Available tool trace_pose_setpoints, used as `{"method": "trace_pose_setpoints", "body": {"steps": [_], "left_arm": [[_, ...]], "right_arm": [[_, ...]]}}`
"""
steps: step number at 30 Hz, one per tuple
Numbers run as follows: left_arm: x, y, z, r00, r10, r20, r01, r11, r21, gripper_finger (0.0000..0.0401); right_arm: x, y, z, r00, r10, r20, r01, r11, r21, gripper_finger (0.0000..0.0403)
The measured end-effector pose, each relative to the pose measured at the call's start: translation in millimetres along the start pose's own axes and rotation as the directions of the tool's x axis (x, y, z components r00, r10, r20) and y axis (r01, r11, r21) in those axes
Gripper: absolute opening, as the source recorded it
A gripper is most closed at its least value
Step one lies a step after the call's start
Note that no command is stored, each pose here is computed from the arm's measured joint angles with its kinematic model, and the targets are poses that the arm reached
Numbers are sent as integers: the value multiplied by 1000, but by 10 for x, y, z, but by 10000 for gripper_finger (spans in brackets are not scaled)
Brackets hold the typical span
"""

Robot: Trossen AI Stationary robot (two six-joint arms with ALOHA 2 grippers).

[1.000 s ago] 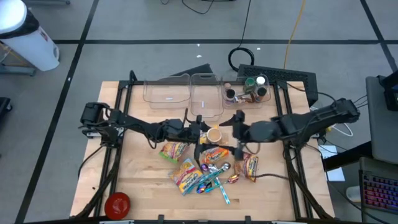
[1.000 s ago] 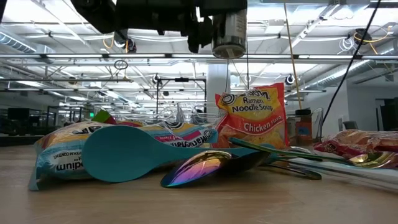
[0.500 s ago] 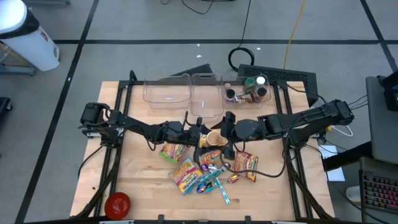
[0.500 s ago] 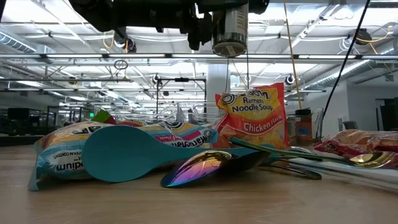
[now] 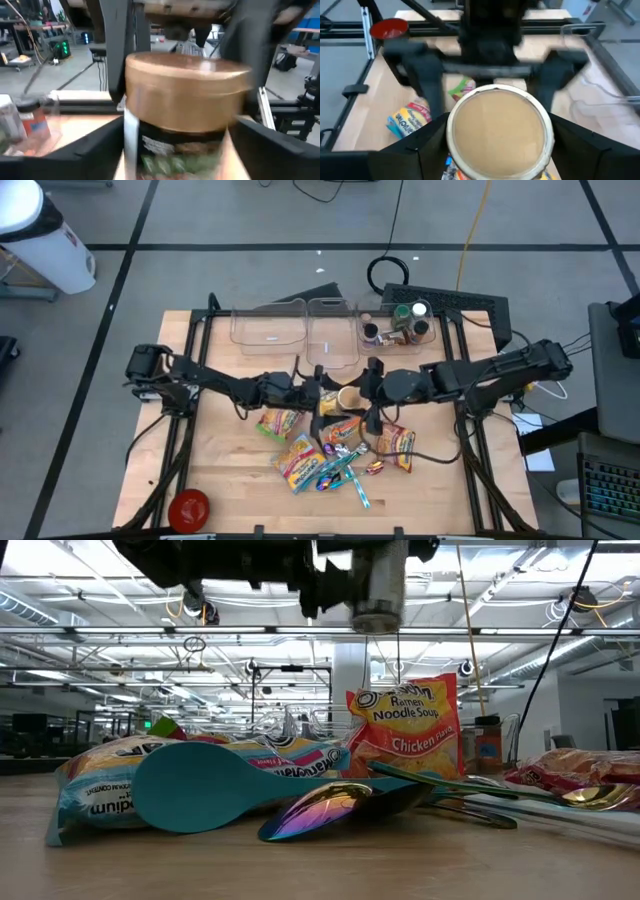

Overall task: Pick & Place Food Item
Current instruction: Put the gold seasoning bottle into the right transparent bin

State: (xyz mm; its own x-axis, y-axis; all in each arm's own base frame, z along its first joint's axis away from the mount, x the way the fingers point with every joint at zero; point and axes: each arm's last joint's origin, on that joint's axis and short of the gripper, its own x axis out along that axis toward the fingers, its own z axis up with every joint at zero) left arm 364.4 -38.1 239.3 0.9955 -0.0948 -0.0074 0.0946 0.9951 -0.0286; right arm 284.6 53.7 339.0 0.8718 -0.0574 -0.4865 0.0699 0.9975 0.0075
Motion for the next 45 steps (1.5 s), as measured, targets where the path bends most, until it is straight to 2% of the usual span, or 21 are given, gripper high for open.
{"method": "trace_pose_setpoints", "body": {"steps": [2,3,7,13,17,21,25,29,36,41,45], "left_arm": [[-47,6,99,1000,2,15,-2,1000,0,383],[-67,13,135,1000,4,18,-4,1000,0,381],[-135,26,204,1000,8,-19,-8,1000,-1,339],[-209,53,278,999,17,-49,-15,999,30,294],[-208,55,267,998,18,-57,-16,1000,27,278],[-208,54,253,997,18,-72,-16,1000,27,273],[-208,55,255,997,18,-69,-17,1000,26,281],[-208,55,254,997,18,-70,-17,1000,26,289],[-208,55,254,997,18,-70,-17,1000,24,286],[-208,55,254,997,18,-70,-17,1000,24,277],[-208,55,254,997,18,-70,-17,1000,24,274]], "right_arm": [[-112,-29,29,1000,-12,22,12,1000,12,270],[-161,-42,34,1000,-19,25,18,1000,22,270],[-334,-99,24,998,-62,31,61,997,45,270],[-560,-269,54,964,-256,77,251,965,73,270],[-612,-508,70,934,-351,70,345,934,91,270],[-634,-868,63,879,-475,31,465,871,155,270],[-605,-1190,10,864,-503,7,489,843,225,270],[-527,-1519,-187,834,-552,-10,533,802,269,270],[-463,-2061,-745,765,-636,-101,627,699,342,270],[-466,-2264,-975,761,-645,-69,618,689,379,270],[-396,-2391,-1104,777,-620,-112,609,693,386,270]]}}
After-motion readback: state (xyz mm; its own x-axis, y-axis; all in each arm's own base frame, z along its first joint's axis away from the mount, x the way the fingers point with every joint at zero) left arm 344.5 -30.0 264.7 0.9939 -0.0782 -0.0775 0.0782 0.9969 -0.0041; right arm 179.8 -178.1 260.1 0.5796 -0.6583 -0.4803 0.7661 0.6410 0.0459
